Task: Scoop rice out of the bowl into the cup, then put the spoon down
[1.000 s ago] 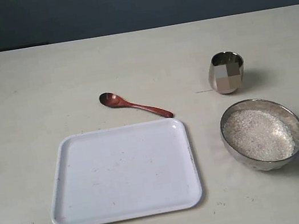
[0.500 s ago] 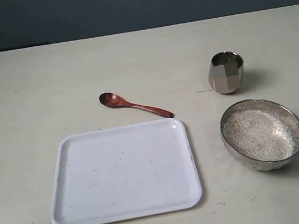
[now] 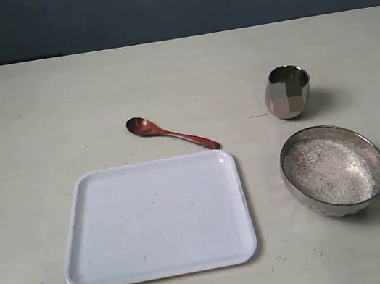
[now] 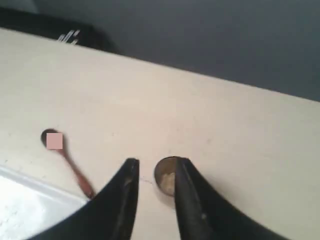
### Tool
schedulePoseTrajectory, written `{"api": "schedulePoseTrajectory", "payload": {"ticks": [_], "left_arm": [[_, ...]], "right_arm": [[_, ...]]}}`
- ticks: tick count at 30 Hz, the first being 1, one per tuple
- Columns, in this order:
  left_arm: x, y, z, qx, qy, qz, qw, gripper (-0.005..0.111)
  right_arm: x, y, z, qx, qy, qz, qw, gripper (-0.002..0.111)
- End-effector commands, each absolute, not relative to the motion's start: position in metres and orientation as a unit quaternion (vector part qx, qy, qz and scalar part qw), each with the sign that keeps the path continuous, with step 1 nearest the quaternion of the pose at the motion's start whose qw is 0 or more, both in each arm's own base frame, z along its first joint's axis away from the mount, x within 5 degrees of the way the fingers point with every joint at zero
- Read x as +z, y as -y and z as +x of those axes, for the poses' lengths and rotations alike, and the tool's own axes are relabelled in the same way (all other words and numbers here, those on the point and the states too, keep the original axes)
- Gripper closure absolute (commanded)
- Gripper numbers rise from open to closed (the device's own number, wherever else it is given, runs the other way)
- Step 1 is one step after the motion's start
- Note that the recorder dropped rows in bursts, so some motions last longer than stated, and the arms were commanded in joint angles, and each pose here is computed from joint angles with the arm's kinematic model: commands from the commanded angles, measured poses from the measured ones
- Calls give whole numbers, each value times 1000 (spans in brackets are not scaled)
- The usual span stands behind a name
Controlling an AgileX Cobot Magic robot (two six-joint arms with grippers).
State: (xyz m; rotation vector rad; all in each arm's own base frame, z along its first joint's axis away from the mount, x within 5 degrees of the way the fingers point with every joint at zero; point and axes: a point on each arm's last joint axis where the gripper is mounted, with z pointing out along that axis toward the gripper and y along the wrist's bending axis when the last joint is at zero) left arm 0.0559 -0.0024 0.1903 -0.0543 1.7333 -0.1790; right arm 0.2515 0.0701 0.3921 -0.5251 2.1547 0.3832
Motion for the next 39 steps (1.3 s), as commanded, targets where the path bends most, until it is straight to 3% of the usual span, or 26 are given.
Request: {"api": "schedulePoseTrajectory", "payload": {"ticks": [1,6,15,25,28,31,39], "left_arm": [[192,3,56,-84,-755,-23,650,106],[192,3,56,-84,-755,-23,650,106],[192,3,56,-84,-755,-23,650,106],[192,3,56,-84,-755,-23,650,106],[192,3,56,-84,-755,-23,650,106],[192,3,56,-84,-755,-23,650,106],[192,3,56,-84,-755,-23,650,106]], "right_arm": [[358,-110,276,186,-867,-275,372,72],[320,-162,293,168,-863,-359,315,71],[273,-229,345,35,-846,-476,238,71],[223,-264,394,39,-849,-497,176,71],[200,-273,400,58,-855,-494,149,63],[180,-281,399,70,-852,-504,124,55],[154,-302,379,82,-835,-539,68,55]]}}
